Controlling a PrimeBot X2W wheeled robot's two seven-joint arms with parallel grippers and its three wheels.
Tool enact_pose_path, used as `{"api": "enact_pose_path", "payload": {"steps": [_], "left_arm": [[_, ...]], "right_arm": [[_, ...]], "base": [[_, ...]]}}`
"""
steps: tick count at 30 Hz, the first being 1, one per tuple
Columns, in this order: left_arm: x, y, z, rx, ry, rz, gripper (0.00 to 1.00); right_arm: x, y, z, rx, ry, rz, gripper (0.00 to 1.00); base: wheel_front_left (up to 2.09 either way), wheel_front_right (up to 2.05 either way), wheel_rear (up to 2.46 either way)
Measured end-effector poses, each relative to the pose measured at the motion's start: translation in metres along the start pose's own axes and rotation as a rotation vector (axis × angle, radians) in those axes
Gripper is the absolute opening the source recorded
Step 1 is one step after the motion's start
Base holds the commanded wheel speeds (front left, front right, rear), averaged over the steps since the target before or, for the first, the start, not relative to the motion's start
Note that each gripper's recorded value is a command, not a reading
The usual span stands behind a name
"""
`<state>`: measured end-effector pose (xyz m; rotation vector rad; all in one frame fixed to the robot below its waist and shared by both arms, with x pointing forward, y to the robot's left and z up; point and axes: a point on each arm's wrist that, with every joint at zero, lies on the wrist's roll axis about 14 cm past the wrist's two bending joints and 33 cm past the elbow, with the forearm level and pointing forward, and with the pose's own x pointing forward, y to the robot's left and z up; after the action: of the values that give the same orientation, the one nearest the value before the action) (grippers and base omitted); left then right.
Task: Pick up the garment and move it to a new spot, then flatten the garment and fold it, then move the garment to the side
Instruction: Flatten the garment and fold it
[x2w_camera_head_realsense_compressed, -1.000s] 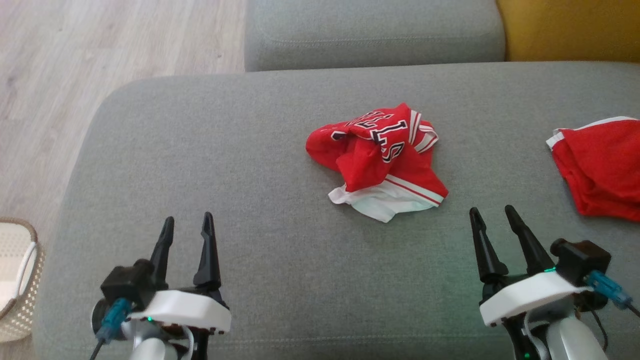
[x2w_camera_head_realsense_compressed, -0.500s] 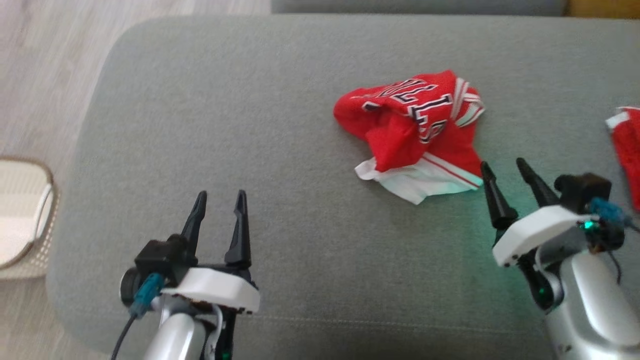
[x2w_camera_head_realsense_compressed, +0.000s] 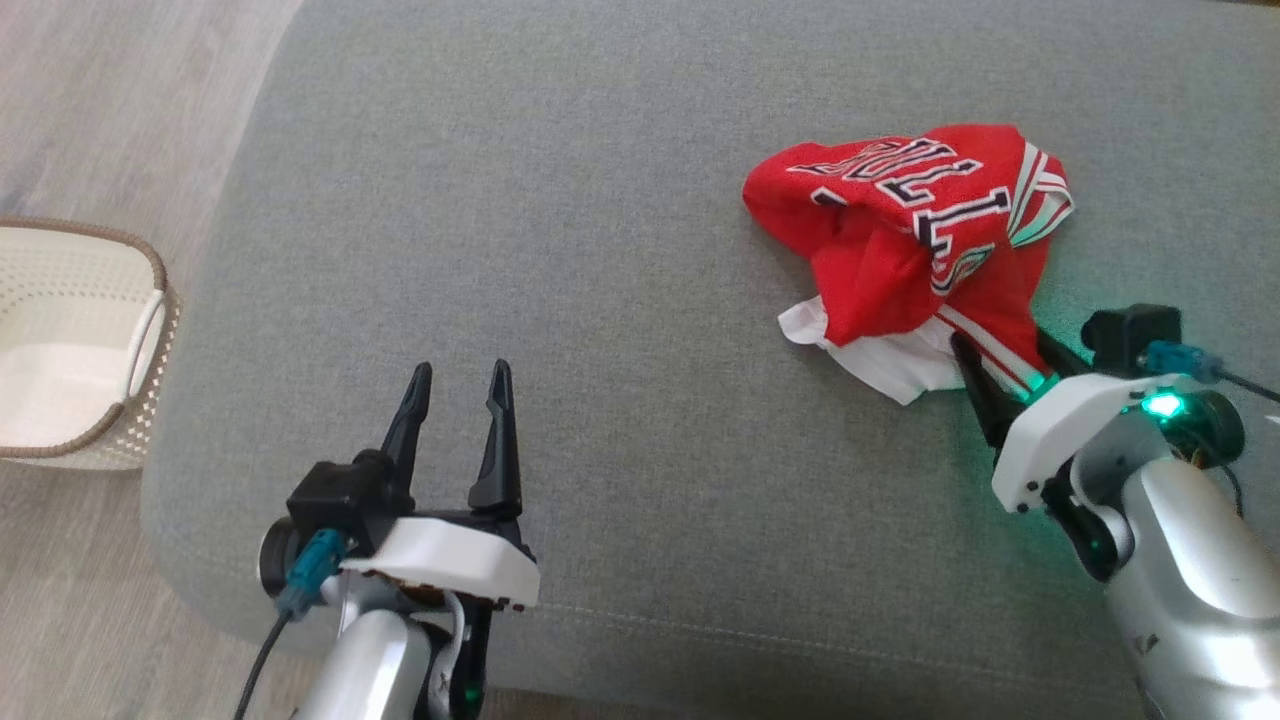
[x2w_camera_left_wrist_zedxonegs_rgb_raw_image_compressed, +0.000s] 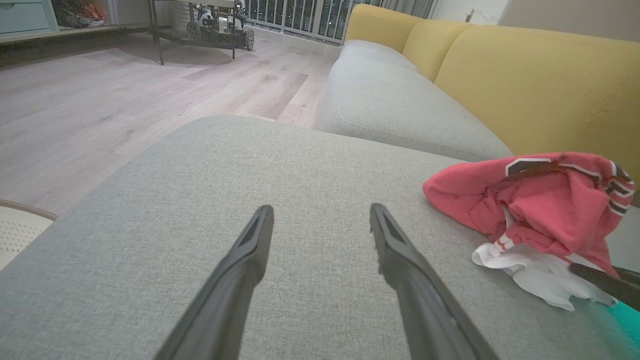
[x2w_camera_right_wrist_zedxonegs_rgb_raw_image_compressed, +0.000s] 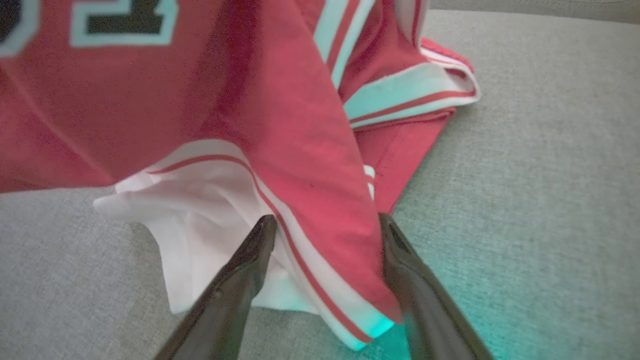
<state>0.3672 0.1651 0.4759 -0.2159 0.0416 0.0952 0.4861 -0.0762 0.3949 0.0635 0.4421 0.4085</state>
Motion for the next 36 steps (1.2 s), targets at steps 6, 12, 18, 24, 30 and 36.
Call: {"api": "enact_pose_path", "payload": {"steps": [6,12,18,24,30,36], "left_arm": [[-0.001,0.0,0.005,-0.001,-0.015,-0.003,1.0],[-0.006,-0.007,0.014,-0.006,-0.042,-0.029,1.0],[-0.023,-0.007,0.023,-0.028,-0.075,-0.041,1.0],[-0.047,-0.001,0.031,-0.049,-0.113,-0.039,1.0],[-0.06,0.004,0.039,-0.067,-0.149,-0.031,1.0],[-0.066,0.015,0.035,-0.123,-0.14,0.008,1.0]], "right_arm": [[-0.006,-0.003,0.004,-0.039,-0.019,-0.002,0.0],[-0.017,0.0,0.039,-0.098,-0.138,-0.003,0.0],[-0.036,0.022,0.098,-0.218,-0.288,0.028,0.0],[-0.06,0.101,0.191,-0.41,-0.472,0.166,0.0],[-0.099,0.201,0.292,-0.476,-0.703,0.342,0.0],[-0.129,0.217,0.376,-0.398,-0.895,0.349,0.0]], "base": [[0.0,0.0,0.0],[0.0,0.0,0.0],[0.0,0.0,0.0],[0.0,0.0,0.0],[0.0,0.0,0.0],[0.0,0.0,0.0]]}}
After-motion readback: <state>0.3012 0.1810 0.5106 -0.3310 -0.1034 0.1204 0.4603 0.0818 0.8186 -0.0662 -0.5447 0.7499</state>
